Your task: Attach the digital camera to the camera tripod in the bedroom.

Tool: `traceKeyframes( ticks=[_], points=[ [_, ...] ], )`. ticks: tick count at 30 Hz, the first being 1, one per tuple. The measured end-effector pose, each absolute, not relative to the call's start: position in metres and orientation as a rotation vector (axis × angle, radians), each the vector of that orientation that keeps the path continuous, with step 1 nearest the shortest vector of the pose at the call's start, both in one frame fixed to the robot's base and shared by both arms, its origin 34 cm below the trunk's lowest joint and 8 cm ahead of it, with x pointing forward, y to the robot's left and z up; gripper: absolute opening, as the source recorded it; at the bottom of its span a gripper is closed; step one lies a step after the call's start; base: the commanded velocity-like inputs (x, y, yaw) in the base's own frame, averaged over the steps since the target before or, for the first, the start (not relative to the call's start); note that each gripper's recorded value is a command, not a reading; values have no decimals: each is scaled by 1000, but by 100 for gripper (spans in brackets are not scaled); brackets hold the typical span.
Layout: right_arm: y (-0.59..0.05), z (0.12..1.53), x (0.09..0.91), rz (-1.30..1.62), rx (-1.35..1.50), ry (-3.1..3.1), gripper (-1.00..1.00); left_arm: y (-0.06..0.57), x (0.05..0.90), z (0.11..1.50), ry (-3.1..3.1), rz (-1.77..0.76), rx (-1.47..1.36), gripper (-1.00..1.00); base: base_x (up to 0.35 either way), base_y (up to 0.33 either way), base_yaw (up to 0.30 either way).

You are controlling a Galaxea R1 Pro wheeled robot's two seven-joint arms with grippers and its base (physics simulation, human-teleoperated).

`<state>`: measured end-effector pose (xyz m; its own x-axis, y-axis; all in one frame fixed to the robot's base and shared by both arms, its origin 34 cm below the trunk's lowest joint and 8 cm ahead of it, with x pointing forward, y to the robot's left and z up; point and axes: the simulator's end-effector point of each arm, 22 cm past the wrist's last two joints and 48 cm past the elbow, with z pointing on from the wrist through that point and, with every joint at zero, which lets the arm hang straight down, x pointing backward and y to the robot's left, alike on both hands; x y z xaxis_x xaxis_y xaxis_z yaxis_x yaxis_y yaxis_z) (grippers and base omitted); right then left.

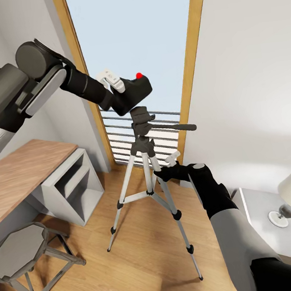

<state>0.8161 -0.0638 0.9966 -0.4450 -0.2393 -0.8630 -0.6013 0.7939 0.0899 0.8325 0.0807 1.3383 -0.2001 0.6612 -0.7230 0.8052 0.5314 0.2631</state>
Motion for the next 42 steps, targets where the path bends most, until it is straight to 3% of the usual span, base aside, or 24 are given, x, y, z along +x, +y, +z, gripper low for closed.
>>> traceKeyframes(
  ticks=[10, 11, 42],
  points=[
    [-64, 997, 816, 482, -625, 2035, -100, 76, 828, 1338, 1922, -223, 1213, -100, 0, 0, 0],
    [-64, 997, 816, 482, -625, 2034, -100, 76, 827, 1337, 1922, -227, 1216, 100, 0, 0, 0],
    [-64, 997, 816, 481, -626, 2036, -100, 73, 826, 1336, 1912, -223, 1247, 100, 0, 0, 0]
  ],
)
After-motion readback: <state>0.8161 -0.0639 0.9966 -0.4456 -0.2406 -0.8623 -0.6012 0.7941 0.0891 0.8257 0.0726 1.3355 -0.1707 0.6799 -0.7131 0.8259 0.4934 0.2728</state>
